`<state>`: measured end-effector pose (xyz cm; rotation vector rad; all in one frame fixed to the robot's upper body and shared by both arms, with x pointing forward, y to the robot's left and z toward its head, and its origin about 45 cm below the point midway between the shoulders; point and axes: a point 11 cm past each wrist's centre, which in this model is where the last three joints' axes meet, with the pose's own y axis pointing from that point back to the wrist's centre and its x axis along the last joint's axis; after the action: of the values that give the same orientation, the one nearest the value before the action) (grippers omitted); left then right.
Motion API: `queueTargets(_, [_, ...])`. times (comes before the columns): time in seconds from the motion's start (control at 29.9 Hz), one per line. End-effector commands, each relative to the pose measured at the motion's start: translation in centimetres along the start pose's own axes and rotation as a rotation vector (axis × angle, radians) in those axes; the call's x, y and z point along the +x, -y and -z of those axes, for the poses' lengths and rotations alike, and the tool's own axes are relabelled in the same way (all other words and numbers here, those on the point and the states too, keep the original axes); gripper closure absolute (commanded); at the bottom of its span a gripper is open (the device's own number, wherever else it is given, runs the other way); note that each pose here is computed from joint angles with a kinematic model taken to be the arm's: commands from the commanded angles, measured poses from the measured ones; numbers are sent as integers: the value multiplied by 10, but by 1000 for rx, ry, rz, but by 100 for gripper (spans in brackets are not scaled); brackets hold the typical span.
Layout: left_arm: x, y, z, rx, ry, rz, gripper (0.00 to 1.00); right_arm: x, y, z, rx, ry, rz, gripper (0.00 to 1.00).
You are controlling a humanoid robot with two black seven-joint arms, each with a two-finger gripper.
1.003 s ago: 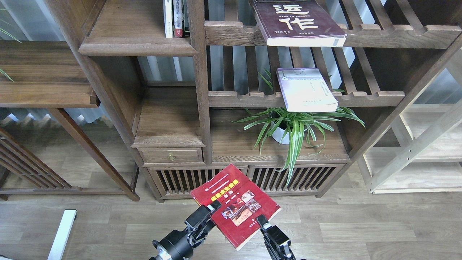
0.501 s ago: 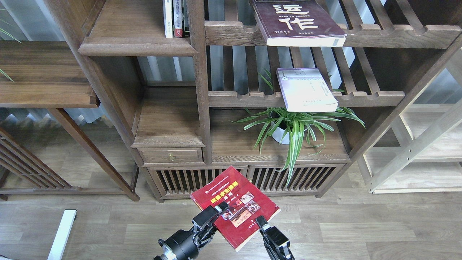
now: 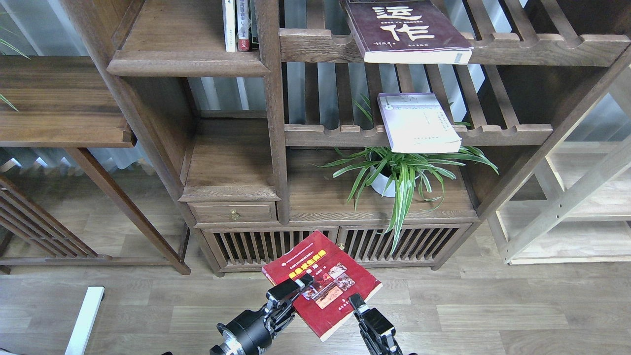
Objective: Organize books on shelf
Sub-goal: 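Grasp the red book with the left gripper and release the right gripper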
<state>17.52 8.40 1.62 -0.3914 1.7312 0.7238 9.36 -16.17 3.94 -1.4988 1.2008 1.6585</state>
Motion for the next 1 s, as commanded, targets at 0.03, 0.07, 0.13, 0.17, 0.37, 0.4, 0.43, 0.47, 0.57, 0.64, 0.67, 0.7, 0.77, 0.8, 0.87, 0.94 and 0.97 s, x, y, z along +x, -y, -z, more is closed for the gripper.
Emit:
queueTargets(0.03, [4, -2, 3, 2, -30, -11, 78, -1, 2, 0, 2, 1, 4, 78])
queueTargets(0.07, [4, -3, 3, 2, -30, -12, 78, -1, 3, 0, 2, 1, 6, 78])
queueTargets(0.13, [5, -5, 1, 1, -26, -17, 81, -2, 4, 0, 2, 0, 8, 78])
queueTargets(0.17, [6, -7, -1, -2, -22, -21, 83, -2, 4, 1, 3, -1, 9, 78])
queueTargets(0.37, [9, -11, -6, -7, -14, -31, 87, -1, 5, 0, 3, 1, 8, 78])
queueTargets(0.4, [9, -11, -6, -7, -14, -31, 89, -1, 4, 1, 3, -1, 7, 78])
queueTargets(0.43, [8, -10, -6, -6, -14, -30, 91, -1, 4, 1, 3, -1, 7, 78])
queueTargets(0.47, [8, -10, -6, -8, -15, -29, 93, -1, 4, 1, 3, -1, 7, 77])
queueTargets(0.57, [9, -13, -11, -14, -6, -34, 95, 4, 3, 4, 11, -7, -7, 73])
queueTargets(0.64, [11, -18, -18, -26, 4, -43, 97, 12, 0, 8, 18, -15, -34, 68])
queueTargets(0.67, [11, -20, -22, -33, 7, -45, 98, 16, 0, 10, 19, -22, -46, 67])
queueTargets(0.7, [11, -22, -28, -44, 12, -45, 99, 22, 0, 16, 28, -35, -63, 65])
queueTargets(0.77, [9, -25, -38, -56, 31, -46, 100, 31, 2, 31, 56, -58, -87, 62])
queueTargets(0.8, [9, -27, -42, -62, 43, -48, 100, 36, 4, 39, 73, -70, -98, 59])
queueTargets(0.87, [10, -30, -48, -73, 58, -54, 100, 38, 8, 52, 98, -88, -105, 56])
queueTargets(0.94, [12, -33, -54, -76, 86, -67, 100, 36, 15, 65, 125, -104, -95, 51])
queueTargets(0.97, [10, -33, -58, -74, 110, -69, 100, 34, 19, 70, 134, -110, -86, 50])
